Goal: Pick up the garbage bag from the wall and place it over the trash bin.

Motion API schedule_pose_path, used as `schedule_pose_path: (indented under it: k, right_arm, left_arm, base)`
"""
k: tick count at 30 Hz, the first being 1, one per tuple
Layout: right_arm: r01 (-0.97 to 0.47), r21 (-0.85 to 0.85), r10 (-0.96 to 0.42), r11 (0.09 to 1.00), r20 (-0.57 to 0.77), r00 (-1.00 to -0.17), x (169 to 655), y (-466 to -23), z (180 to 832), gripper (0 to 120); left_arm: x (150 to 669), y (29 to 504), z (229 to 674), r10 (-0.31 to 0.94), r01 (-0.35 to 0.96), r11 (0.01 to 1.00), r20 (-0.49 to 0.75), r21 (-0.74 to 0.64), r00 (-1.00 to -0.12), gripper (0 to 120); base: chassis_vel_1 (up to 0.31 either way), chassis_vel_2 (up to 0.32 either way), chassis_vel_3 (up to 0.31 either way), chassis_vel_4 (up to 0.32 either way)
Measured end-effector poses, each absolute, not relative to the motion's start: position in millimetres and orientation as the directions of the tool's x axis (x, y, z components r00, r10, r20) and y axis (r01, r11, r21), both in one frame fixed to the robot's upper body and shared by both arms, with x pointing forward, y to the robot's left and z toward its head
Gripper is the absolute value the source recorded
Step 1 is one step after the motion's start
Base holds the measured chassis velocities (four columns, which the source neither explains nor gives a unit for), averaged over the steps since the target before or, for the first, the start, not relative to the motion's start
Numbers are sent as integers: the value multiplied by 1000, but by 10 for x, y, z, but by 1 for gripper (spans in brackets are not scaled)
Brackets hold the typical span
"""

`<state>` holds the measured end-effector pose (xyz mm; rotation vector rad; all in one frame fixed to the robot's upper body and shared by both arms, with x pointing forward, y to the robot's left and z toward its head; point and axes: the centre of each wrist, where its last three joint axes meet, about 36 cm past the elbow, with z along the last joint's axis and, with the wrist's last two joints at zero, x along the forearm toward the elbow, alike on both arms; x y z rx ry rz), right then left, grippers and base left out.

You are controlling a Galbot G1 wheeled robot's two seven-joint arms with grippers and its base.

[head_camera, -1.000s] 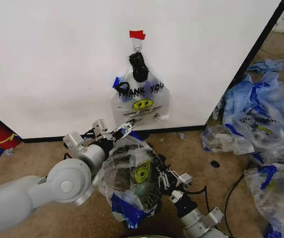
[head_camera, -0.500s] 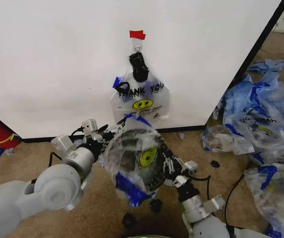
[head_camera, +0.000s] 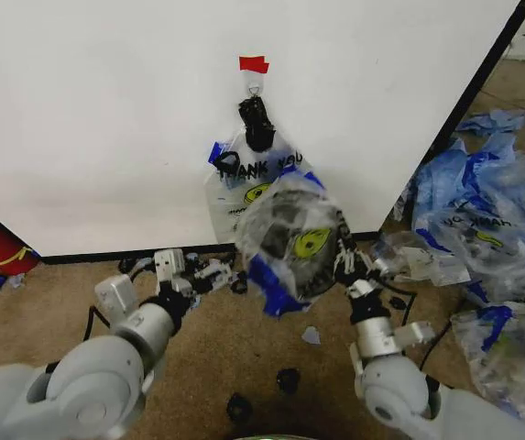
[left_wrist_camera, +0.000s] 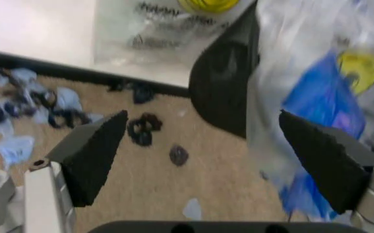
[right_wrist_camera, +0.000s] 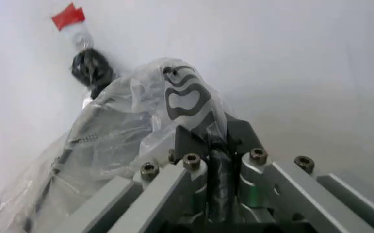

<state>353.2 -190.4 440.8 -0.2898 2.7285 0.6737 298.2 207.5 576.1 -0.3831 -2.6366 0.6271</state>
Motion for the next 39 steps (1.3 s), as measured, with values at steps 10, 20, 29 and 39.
schedule_pose_path:
  k: [10, 20, 29, 39]
  right_arm:
    - [-268, 423, -111, 866, -360, -926, 3602, -1886, 4483, 1]
    - [-289, 415, -141, 863, -350, -926, 3551, -1727, 4426, 1]
    - [-289, 409, -144, 865, -349, -926, 3537, -1724, 4418, 1]
    - [-282, 394, -143, 875, -346, -927, 3552, -1736, 4390, 1]
  left_arm:
    - [2942, 2001, 5768, 373, 166, 845, 338, -508, -864, 94]
    - [2928, 1887, 5724, 411, 170, 815, 345, -554, -844, 94]
    - [2935, 1871, 5726, 416, 170, 809, 344, -562, -842, 95]
    - [2972, 1904, 5797, 402, 163, 814, 337, -557, -852, 98]
  base:
    - [0, 0, 0, 0]
    - [0, 0, 0, 0]
    - [0, 0, 0, 0]
    - [0, 0, 0, 0]
